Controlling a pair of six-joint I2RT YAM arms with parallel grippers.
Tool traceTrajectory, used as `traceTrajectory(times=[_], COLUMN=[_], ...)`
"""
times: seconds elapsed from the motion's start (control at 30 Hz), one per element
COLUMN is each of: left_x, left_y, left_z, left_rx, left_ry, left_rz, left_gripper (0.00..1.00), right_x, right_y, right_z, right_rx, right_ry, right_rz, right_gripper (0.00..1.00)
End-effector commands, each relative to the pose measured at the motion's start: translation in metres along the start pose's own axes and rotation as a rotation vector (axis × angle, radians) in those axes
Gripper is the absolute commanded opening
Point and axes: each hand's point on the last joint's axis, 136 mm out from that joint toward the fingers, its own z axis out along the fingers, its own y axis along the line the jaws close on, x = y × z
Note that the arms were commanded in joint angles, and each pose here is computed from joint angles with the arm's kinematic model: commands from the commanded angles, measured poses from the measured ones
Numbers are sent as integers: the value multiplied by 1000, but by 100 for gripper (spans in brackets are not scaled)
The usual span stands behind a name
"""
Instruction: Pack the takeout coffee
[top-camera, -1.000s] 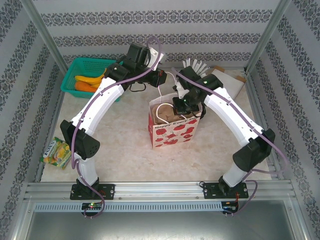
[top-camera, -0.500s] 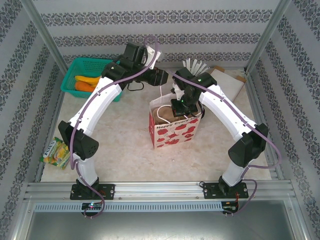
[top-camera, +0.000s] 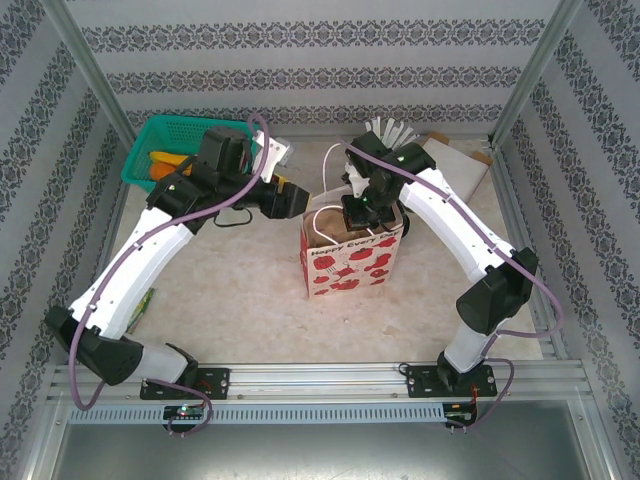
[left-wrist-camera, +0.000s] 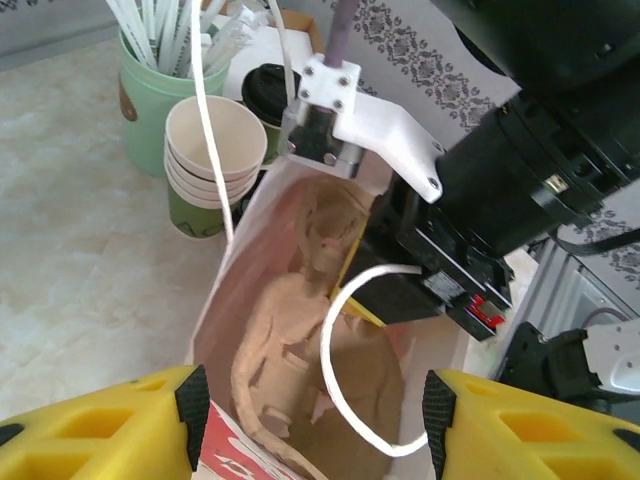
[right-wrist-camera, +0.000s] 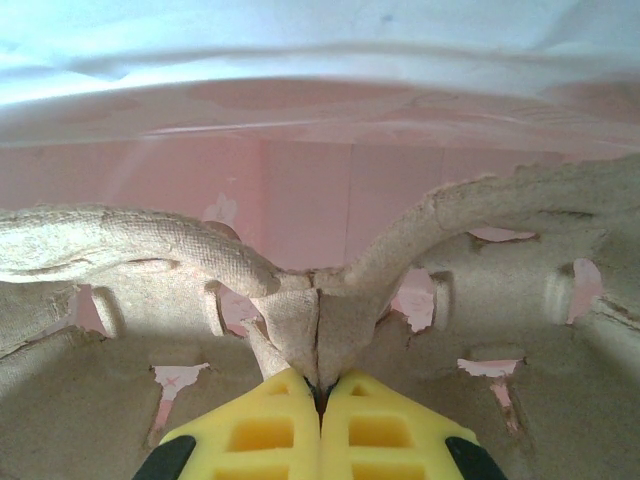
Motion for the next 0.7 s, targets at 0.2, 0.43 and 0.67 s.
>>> traceTrajectory(times=[0.2, 0.43, 0.67], left_x=[15, 22, 26], left_y=[-22, -15, -9], left_z=[15, 32, 47], left_rx=[123, 84, 56], left_ry=[41, 108, 152], left_rz=[17, 38, 53], left_gripper=[60, 55, 54], right_x=[-4, -3, -4], right_y=[4, 5, 8], right_z=[-9, -11, -11], right_rx=[21, 19, 8], right_ry=[-27, -32, -40], right_rz=[-3, -5, -6], right_gripper=[0, 0, 0])
